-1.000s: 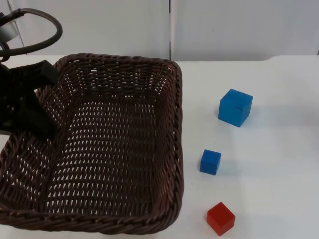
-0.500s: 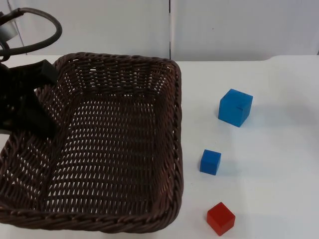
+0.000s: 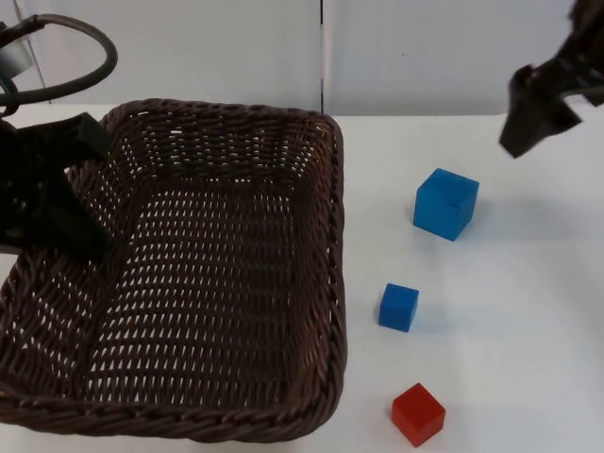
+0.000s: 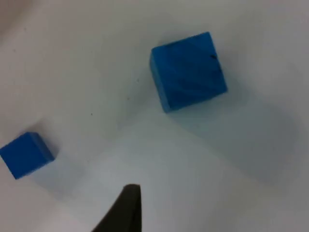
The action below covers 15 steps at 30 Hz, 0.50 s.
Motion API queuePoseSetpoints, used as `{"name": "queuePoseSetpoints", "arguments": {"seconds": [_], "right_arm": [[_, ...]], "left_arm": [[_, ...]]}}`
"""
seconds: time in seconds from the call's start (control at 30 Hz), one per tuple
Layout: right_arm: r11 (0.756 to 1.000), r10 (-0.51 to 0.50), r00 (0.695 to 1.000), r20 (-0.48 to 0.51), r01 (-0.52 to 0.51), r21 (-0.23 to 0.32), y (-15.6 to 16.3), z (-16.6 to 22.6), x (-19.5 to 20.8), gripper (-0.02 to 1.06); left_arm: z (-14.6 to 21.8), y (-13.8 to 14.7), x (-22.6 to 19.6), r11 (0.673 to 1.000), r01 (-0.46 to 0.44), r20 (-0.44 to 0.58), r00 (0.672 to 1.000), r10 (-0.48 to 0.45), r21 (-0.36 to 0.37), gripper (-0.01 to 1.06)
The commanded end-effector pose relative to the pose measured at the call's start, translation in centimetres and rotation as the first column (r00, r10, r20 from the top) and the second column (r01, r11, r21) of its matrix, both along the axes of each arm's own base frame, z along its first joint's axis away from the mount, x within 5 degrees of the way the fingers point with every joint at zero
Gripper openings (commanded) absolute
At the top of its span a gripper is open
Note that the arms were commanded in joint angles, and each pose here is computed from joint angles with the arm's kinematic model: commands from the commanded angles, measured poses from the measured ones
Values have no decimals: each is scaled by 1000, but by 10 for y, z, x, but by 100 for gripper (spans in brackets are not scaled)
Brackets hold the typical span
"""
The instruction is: Pick up the basket with the left hand and place the largest block into the basket with the right hand.
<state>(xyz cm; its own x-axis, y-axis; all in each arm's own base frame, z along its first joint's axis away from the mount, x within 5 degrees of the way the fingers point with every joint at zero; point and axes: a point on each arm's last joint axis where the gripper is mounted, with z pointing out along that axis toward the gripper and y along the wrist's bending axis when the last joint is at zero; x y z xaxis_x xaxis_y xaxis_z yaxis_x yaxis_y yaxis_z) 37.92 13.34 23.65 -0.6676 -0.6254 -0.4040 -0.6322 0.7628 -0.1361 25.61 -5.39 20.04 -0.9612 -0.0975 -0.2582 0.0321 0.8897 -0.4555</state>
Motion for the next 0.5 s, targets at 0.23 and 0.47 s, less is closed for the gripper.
{"name": "queuePoseSetpoints", "arguments": {"seconds": [0.23,0.47], "right_arm": [[985,173,985,-22,-173,-19,16,-14,23,105],[978,207,978,-6,-207,-11,24,-29,41,105]], "left_arm": [[4,-1,-1,1000,-11,16,1000,11,-13,0],[4,-1,-1,1000,-11,16,1000,11,-13,0]]}}
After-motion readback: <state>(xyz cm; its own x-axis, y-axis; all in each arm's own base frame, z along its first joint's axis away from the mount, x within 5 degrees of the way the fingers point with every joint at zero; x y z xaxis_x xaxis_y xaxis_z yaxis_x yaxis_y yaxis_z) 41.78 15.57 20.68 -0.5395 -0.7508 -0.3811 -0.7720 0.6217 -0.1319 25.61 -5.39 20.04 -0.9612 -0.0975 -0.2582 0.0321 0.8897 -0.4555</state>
